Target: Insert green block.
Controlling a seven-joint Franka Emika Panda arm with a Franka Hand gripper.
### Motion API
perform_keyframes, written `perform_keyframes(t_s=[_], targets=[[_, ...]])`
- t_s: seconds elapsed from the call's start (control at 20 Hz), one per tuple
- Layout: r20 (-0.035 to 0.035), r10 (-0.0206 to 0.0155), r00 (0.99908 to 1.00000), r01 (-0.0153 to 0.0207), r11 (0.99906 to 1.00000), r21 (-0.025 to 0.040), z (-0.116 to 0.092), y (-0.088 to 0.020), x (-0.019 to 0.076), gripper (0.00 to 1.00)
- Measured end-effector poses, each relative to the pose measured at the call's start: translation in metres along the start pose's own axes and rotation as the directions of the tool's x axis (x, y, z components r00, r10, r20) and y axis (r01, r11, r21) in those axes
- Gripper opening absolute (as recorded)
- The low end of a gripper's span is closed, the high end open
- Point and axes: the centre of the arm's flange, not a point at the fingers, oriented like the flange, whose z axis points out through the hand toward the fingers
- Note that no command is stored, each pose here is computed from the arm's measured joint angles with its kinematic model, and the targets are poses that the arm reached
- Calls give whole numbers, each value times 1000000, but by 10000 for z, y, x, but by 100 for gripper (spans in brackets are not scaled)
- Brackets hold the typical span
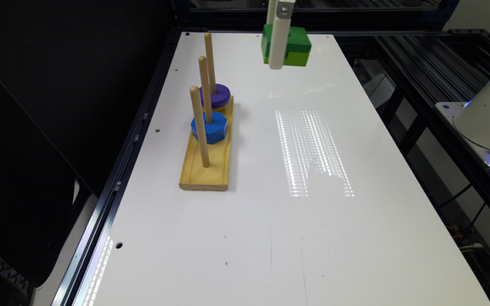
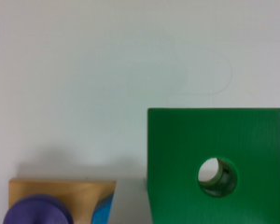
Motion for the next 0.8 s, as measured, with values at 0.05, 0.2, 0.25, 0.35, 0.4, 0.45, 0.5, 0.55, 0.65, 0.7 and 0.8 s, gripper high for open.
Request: perform_keyframes(t_s=[0.05, 0.2, 0.25, 0.35, 0.4, 0.45, 0.5, 0.55, 0.65, 0.7, 0.8], targets=[[992, -621, 999999, 618, 999994, 3473, 7, -45, 38, 0], [7577, -2445, 999968, 2379, 999960, 8635, 57, -168, 146, 0], [9799, -2617, 999949, 2529, 999956, 9053, 76, -192, 168, 0], [12343, -3955, 999916, 3822, 999935, 10738, 92, -228, 187, 0], [13078, -5398, 999900, 5226, 999900, 13144, 91, -262, 171, 0], [13341, -5236, 999897, 5030, 999868, 15426, 86, -302, 141, 0], [12936, -5269, 999902, 5052, 999846, 16823, 78, -343, 100, 0], [11765, -4639, 999920, 4438, 999846, 16992, 74, -366, 72, 0], [9884, -4878, 999939, 4710, 999844, 16998, 68, -389, 46, 0], [9487, -4811, 999943, 4649, 999843, 17084, 67, -390, 46, 0], [9045, -4210, 999950, 4052, 999841, 17383, 65, -389, 51, 0]])
